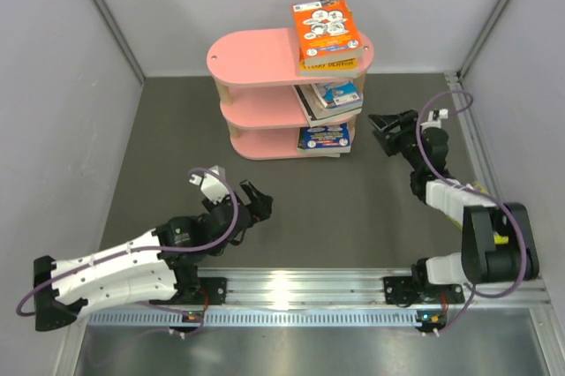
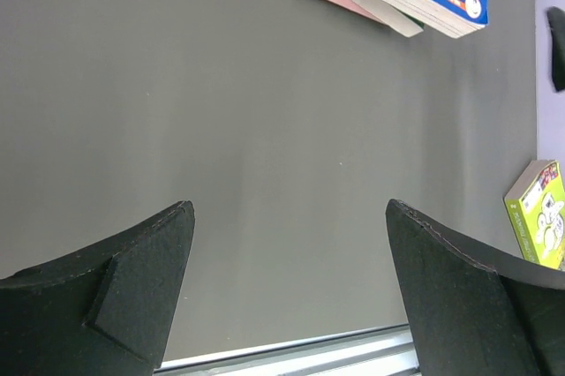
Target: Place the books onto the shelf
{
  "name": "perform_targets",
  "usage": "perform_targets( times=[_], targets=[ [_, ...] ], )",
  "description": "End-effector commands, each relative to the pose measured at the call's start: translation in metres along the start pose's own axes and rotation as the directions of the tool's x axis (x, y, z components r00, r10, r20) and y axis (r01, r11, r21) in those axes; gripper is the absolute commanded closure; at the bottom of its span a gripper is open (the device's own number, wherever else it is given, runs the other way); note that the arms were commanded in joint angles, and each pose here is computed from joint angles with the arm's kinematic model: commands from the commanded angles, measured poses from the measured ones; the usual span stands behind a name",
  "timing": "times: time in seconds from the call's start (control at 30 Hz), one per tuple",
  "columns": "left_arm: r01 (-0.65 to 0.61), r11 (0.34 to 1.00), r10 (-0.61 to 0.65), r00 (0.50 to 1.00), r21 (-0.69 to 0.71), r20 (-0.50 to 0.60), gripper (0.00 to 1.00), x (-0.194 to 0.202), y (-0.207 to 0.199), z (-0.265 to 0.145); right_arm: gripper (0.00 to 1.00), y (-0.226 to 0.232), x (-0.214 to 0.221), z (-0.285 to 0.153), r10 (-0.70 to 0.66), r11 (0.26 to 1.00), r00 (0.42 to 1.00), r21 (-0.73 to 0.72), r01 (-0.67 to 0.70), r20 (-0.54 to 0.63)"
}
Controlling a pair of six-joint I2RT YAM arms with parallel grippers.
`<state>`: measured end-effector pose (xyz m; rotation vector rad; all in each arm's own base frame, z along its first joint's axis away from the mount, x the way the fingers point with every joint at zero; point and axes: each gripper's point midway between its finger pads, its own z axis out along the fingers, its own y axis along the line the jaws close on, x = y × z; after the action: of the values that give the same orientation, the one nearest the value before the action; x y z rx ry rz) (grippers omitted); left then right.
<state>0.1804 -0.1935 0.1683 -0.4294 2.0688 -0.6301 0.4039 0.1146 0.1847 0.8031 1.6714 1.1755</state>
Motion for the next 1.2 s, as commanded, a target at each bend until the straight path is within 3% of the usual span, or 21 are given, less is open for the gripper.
perform_targets(
  times=[0.0, 0.03, 0.07, 0.13, 0.2, 0.37, 0.57, 0.7, 0.83, 1.17],
  targets=[
    [0.016, 0.999, -0.016, 1.0, 0.04, 0.001, 0.06, -0.001, -0.012, 0.002, 0.27, -0.01, -0.021, -0.029, -0.193, 0.968, 0.981, 0.168, 0.187, 0.015],
    [0.021, 0.999, -0.021, 1.0, 0.05, -0.001, 0.06, 0.0, -0.014, 0.003, 0.25, 0.002, -0.044, -0.031, -0.256, 0.947, 0.964, 0.218, 0.237, 0.067],
    [0.014, 0.998, -0.012, 1.0, 0.055, -0.024, 0.06, 0.008, -0.014, 0.005, 0.23, -0.017, -0.045, -0.045, -0.332, 0.891, 0.943, 0.33, 0.312, 0.005],
    [0.028, 0.996, -0.024, 0.999, 0.089, -0.039, 0.06, 0.012, -0.021, 0.007, 0.22, -0.021, -0.086, -0.061, -0.403, 0.821, 0.914, 0.46, 0.337, 0.049],
    [0.021, 0.994, -0.011, 0.996, 0.108, -0.092, 0.06, 0.029, -0.022, 0.011, 0.23, -0.054, -0.112, -0.086, -0.411, 0.738, 0.912, 0.594, 0.322, 0.016],
    [0.041, 0.983, -0.001, 0.976, 0.179, -0.217, 0.08, 0.067, -0.036, 0.018, 0.28, -0.121, -0.185, -0.152, -0.368, 0.534, 0.928, 0.831, 0.156, 0.062],
    [0.029, 0.976, 0.05, 0.936, 0.218, -0.349, 0.09, 0.099, -0.043, 0.016, 0.3, -0.181, -0.231, -0.211, -0.332, 0.321, 0.933, 0.947, -0.026, 0.138],
    [0.038, 0.971, 0.056, 0.923, 0.234, -0.381, 0.09, 0.106, -0.045, 0.013, 0.32, -0.213, -0.23, -0.235, -0.253, 0.262, 0.947, 0.956, -0.131, 0.199],
    [0.046, 0.971, 0.053, 0.916, 0.236, -0.399, 0.09, 0.109, -0.039, 0.009, 0.32, -0.227, -0.233, -0.26, -0.294, 0.162, 0.926, 0.967, -0.198, 0.238],
    [0.079, 0.972, 0.018, 0.911, 0.219, -0.411, 0.1, 0.108, -0.02, -0.002, 0.39, -0.276, -0.209, -0.267, -0.166, 0.133, 0.947, 0.957, -0.256, 0.276]
  ],
)
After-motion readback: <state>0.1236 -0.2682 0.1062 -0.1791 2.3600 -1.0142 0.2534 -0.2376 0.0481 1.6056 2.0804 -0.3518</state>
